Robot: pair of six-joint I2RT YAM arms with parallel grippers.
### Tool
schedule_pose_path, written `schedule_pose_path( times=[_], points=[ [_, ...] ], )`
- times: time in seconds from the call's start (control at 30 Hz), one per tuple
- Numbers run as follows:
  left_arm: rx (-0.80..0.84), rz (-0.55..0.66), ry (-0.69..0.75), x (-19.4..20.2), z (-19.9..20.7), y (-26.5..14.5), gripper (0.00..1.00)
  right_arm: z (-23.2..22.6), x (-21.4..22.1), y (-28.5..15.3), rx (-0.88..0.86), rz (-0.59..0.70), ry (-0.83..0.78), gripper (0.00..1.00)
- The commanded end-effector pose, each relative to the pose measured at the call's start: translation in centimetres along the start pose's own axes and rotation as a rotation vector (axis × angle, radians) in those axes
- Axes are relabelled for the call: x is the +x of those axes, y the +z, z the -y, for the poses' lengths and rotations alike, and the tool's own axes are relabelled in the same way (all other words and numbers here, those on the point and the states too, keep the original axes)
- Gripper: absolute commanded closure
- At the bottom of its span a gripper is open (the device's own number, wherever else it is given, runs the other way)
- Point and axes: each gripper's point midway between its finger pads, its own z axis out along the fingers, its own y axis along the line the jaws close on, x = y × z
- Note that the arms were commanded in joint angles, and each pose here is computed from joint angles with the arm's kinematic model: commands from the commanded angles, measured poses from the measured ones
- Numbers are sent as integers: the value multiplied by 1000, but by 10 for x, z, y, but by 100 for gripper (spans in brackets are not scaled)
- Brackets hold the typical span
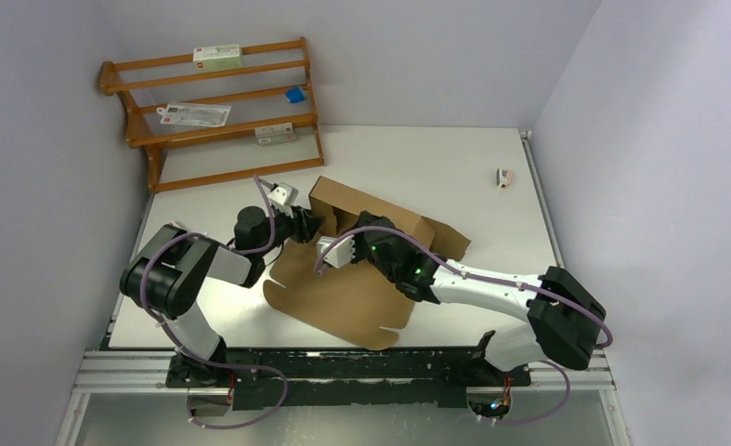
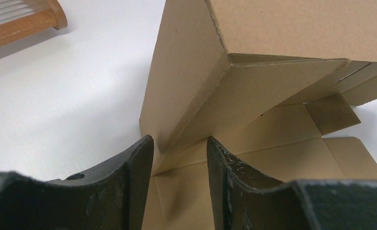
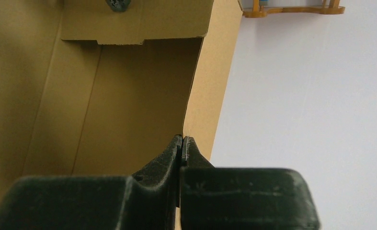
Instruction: Fold the paper box
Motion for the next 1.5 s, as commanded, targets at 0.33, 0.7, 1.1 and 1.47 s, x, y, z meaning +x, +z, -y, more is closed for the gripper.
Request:
schedule_pose_path(
  times=[0.33,0.7,1.1,1.47],
  points=[
    [91,241,56,-54,8,33,44,-58,-6,7,-240,50,12,100],
    [112,276,85,-67,9,48,47,-30,-11,8,-196,71,50,100],
    [-21,298,59,-63,-4,53,64,-27,-12,10,-201,75,69,100],
    [-292,392,-24,-69,-17,50,70,-21,-19,8,-200,120,149,100]
  ],
)
